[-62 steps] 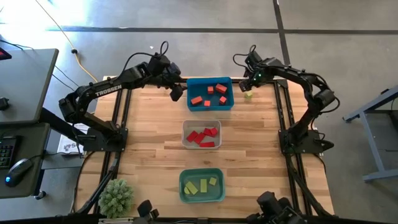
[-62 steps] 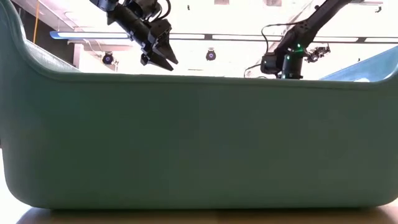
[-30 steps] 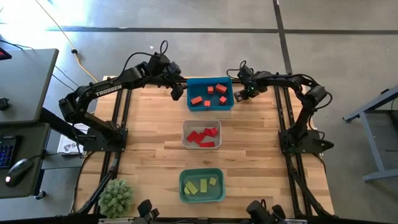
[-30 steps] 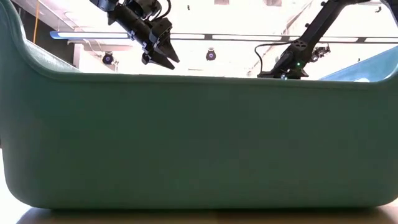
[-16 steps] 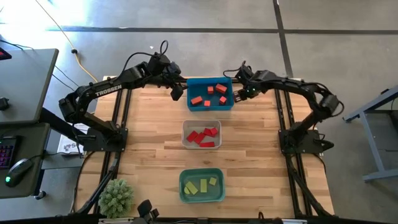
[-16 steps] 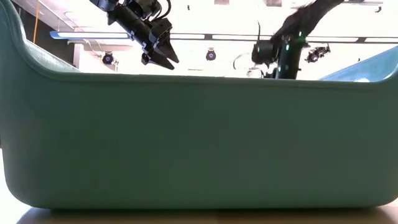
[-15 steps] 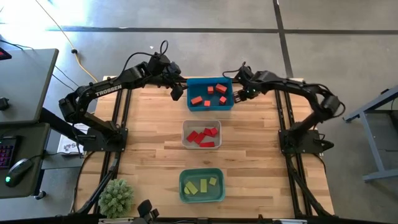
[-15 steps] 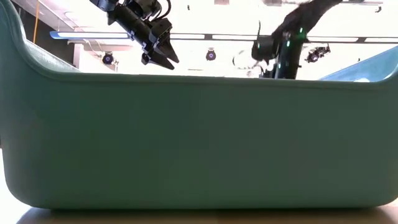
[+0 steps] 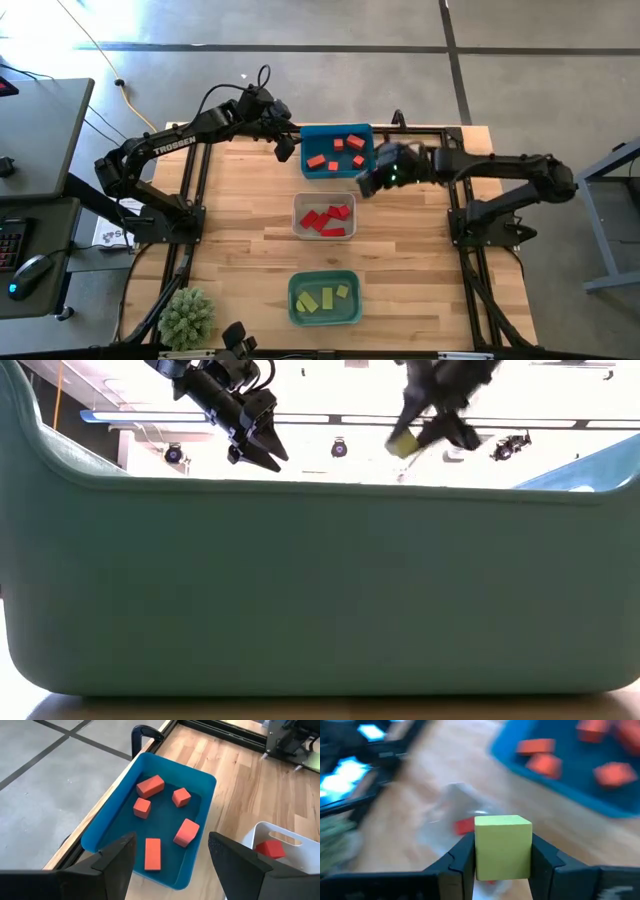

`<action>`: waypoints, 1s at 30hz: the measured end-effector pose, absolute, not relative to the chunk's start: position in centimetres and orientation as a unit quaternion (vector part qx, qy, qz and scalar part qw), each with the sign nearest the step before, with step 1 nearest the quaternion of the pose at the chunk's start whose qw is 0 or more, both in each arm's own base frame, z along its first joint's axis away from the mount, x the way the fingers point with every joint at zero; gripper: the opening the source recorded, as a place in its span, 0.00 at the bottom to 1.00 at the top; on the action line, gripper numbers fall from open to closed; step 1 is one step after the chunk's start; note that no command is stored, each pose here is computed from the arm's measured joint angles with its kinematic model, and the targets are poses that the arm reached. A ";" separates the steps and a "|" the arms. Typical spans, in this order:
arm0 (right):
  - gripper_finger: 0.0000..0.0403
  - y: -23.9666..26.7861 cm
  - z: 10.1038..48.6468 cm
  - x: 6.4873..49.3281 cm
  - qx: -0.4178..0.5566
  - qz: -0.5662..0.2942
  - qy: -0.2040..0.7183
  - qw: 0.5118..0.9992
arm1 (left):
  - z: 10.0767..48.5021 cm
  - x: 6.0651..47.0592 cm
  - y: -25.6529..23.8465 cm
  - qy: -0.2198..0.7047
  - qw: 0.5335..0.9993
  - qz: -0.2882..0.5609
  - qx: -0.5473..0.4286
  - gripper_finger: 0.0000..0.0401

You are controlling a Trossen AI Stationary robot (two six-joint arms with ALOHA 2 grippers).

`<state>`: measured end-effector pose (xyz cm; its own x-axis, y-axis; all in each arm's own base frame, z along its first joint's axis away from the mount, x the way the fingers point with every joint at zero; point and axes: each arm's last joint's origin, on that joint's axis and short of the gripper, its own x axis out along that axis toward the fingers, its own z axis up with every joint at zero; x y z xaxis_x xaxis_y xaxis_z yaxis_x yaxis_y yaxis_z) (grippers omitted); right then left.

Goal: Sort & place blocks by color
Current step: Put the light green block into the green bin

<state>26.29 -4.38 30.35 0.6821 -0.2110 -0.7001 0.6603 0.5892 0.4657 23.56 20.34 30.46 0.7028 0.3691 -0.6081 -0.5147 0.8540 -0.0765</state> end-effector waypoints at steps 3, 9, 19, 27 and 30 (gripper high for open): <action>0.27 -2.0 30.7 27.6 0.362 -0.203 0.280 0.865 | 30.4 23.6 20.3 0.299 0.913 0.244 -0.131 0.60; 0.27 2.0 30.6 29.0 0.322 -0.118 0.278 0.897 | 30.4 23.5 20.3 0.293 0.909 0.252 -0.156 0.60; 0.27 7.2 29.4 29.5 0.272 -0.012 0.319 0.908 | 29.9 25.1 17.3 0.317 0.891 0.226 -0.231 0.60; 0.27 11.9 25.4 31.2 0.258 0.045 0.378 0.888 | 31.2 27.9 10.0 0.318 0.912 0.137 -0.222 0.60; 0.27 13.8 23.9 31.6 0.252 0.078 0.397 0.879 | 32.2 27.9 6.9 0.310 0.918 0.126 -0.213 0.60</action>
